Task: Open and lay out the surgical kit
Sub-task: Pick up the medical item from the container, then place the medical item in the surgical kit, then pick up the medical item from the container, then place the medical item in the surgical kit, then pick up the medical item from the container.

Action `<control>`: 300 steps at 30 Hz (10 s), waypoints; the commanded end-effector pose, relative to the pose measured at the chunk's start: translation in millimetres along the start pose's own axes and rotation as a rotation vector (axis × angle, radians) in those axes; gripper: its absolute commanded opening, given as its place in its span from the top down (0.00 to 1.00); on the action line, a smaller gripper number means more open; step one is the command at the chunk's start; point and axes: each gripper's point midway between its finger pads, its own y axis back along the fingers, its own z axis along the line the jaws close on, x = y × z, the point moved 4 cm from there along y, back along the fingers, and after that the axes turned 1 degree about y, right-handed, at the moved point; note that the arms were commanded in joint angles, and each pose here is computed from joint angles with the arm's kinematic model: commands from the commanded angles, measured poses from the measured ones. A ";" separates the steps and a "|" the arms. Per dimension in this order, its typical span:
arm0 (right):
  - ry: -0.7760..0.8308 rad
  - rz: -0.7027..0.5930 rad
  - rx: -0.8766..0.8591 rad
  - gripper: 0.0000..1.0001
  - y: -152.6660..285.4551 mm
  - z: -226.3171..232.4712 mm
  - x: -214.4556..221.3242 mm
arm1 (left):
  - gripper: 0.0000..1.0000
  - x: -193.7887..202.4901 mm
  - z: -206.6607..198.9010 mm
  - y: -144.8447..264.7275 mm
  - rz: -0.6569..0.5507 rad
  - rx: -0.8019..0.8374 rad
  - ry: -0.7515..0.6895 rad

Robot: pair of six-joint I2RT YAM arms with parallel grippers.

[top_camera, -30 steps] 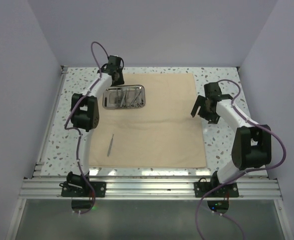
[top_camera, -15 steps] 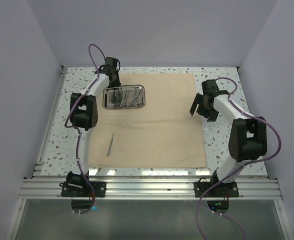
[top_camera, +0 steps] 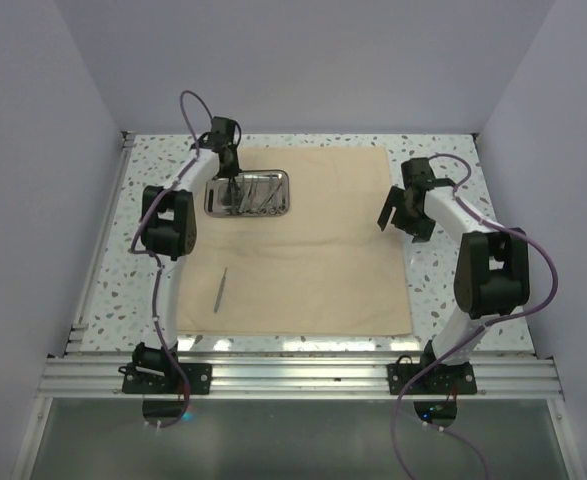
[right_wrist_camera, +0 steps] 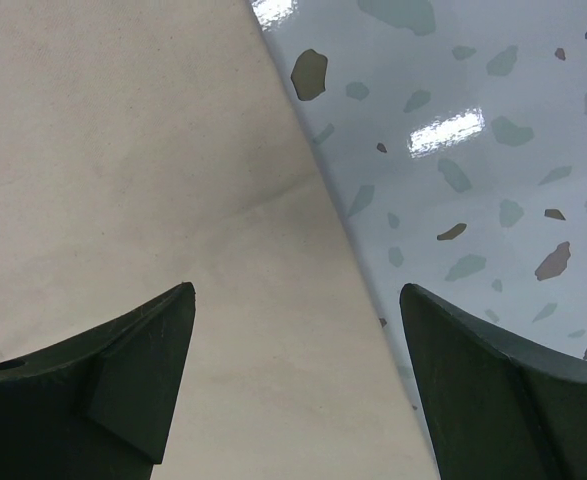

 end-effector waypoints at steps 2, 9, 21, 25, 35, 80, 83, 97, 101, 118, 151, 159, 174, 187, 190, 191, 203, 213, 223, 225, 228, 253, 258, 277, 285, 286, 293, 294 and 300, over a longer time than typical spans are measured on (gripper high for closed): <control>-0.005 -0.036 -0.005 0.13 3.9 0.6 -15.6 | 0.82 42.0 13.7 -17.6 0.122 -0.075 -0.083; -0.016 -0.032 -0.008 0.13 0.2 -0.3 -14.2 | 0.84 71.2 12.1 -15.3 0.202 -0.083 -0.158; -0.023 -0.044 -0.019 0.13 3.9 -2.0 -15.9 | 1.00 64.9 8.0 -21.1 0.210 -0.060 -0.131; -0.030 -0.057 -0.033 0.13 8.2 -0.9 -18.4 | 1.00 30.2 0.9 -4.4 0.131 -0.023 -0.097; -0.042 -0.063 -0.074 0.13 14.1 3.5 -16.6 | 1.00 -46.8 -10.9 90.8 -0.095 0.092 -0.047; -0.012 -0.094 -0.073 0.12 32.8 -4.8 3.7 | 0.54 59.4 -7.9 125.9 0.015 0.085 -0.074; -0.009 -0.103 -0.055 0.12 34.1 -8.1 -0.4 | 0.55 16.5 -28.2 103.4 -0.036 0.104 -0.067; -0.013 -0.091 -0.011 0.12 25.9 -12.0 -11.7 | 0.56 -27.7 -39.5 30.2 -0.076 0.074 -0.044; -0.015 -0.088 -0.006 0.12 22.0 -9.9 -16.5 | 0.58 -22.9 -35.5 23.7 -0.066 0.064 -0.042; -0.010 -0.069 -0.001 0.12 11.8 -5.8 -20.3 | 0.73 2.3 -37.6 -5.1 -0.007 0.086 -0.048; -0.031 -0.075 -0.077 0.12 27.3 -6.1 -4.5 | 1.00 -72.2 -43.0 118.1 -0.219 0.154 0.025; -0.034 -0.067 -0.096 0.12 26.5 -6.3 3.4 | 1.00 -42.3 -51.5 124.3 -0.125 0.270 0.063; -0.031 -0.072 -0.098 0.12 36.3 -17.7 21.5 | 1.00 -13.7 -70.8 130.4 -0.072 1.033 0.224; -0.033 -0.085 -0.082 0.12 44.3 -27.0 31.1 | 1.00 -39.6 -81.9 176.2 -0.169 0.921 0.161; -0.035 -0.083 -0.073 0.12 46.1 -29.3 33.0 | 1.00 2.5 -80.0 181.1 -0.128 0.687 0.086; -0.038 -0.092 -0.075 0.12 49.0 -29.4 32.7 | 1.00 18.5 -77.7 181.9 -0.098 0.618 0.064; -0.048 -0.066 0.008 0.12 76.9 -51.9 48.5 | 1.00 151.0 -117.2 216.8 0.017 0.333 -0.009; -0.067 -0.058 0.029 0.12 88.1 -58.2 55.7 | 1.00 214.9 -125.2 218.9 0.113 0.286 -0.006; -0.042 0.003 0.080 0.11 73.3 -69.0 74.4 | 0.57 246.2 -130.0 226.7 0.123 0.341 0.021; -0.041 0.010 0.083 0.11 69.7 -67.7 73.4 | 0.45 238.2 -134.9 231.9 0.110 0.356 0.015; -0.045 0.007 0.072 0.11 66.9 -62.9 67.3 | 0.33 213.5 -141.2 244.6 0.045 0.349 -0.020; -0.055 -0.146 0.021 0.11 94.7 -40.2 3.6 | 0.54 -23.3 -58.6 67.0 -0.114 0.168 -0.126; -0.051 -0.094 0.023 0.11 81.4 -36.7 6.6 | 0.55 -16.9 -44.8 43.8 -0.094 0.130 -0.120; -0.024 -0.038 0.051 0.11 65.0 -34.5 6.1 | 0.62 -3.0 -21.7 -6.8 -0.031 0.105 -0.122; -0.030 -0.030 0.057 0.11 61.4 -34.6 8.5 | 0.70 34.4 -6.7 -4.6 0.042 0.081 -0.151; -0.032 -0.025 0.058 0.11 60.3 -35.1 9.4 | 0.70 40.3 -4.3 -4.3 0.056 0.075 -0.154; -0.031 -0.023 0.054 0.11 59.5 -35.5 11.7 | 0.76 51.0 0.5 -13.8 0.092 0.047 -0.178; -0.030 -0.026 0.054 0.11 60.4 -35.3 11.6 | 0.77 45.6 -1.1 -15.2 0.083 0.048 -0.182; -0.031 -0.035 0.052 0.11 62.5 -36.5 10.6 | 0.88 59.7 -0.6 -30.2 0.122 0.018 -0.215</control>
